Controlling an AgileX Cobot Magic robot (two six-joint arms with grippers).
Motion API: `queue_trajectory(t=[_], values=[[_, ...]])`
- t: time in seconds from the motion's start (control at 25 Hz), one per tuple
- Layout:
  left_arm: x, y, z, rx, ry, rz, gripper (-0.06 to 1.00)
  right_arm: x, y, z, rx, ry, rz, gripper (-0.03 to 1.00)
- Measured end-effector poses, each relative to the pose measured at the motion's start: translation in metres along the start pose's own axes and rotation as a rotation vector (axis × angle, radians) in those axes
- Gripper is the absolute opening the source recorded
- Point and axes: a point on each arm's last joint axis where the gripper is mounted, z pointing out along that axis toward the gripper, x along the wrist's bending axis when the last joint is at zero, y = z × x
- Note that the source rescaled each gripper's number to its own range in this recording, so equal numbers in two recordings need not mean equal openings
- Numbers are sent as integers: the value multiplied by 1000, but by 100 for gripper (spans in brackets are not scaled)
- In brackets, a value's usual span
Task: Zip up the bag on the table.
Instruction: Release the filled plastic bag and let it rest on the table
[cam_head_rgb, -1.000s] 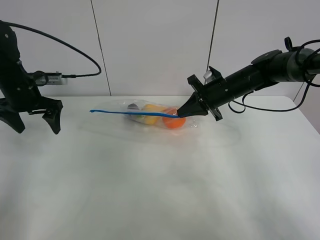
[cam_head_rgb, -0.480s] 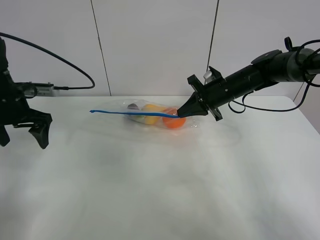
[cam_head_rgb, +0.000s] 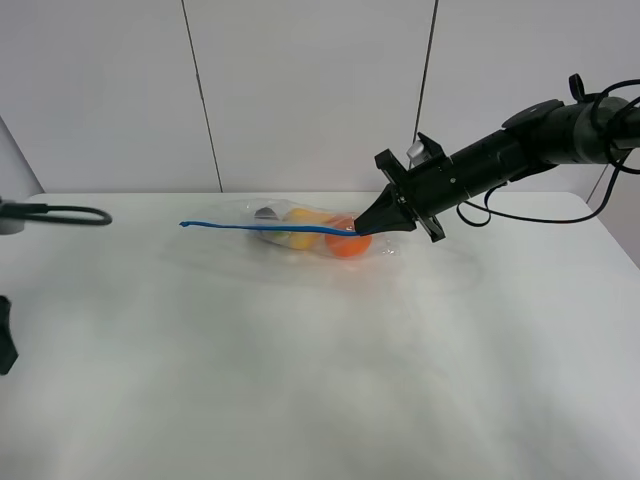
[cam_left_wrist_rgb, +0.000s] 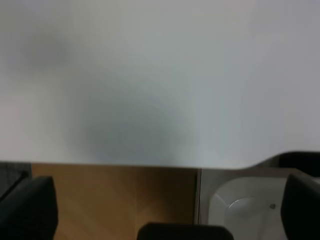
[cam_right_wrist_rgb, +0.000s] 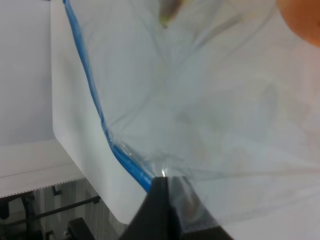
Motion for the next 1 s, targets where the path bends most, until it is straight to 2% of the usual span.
queue_trajectory(t=[0.08,0.24,0.28,0.44,0.6,1.0], values=[[0,-25,-4,-58,1,-3,100,0,0,0,0,0,0,0],[-2,-67,-6,-247,-3,-20,100,0,0,0,0,0,0,0],[-3,-78,-6,-309,-11,-26,100,0,0,0,0,0,0,0],[-8,-107,-5,-452,-57,-35,100,0,0,0,1,0,0,0],[-8,-125,-15,-601,-57,-33,100,0,0,0,1,0,0,0],[-8,-157,-25,-824,-53,-35,100,0,0,0,1,0,0,0]])
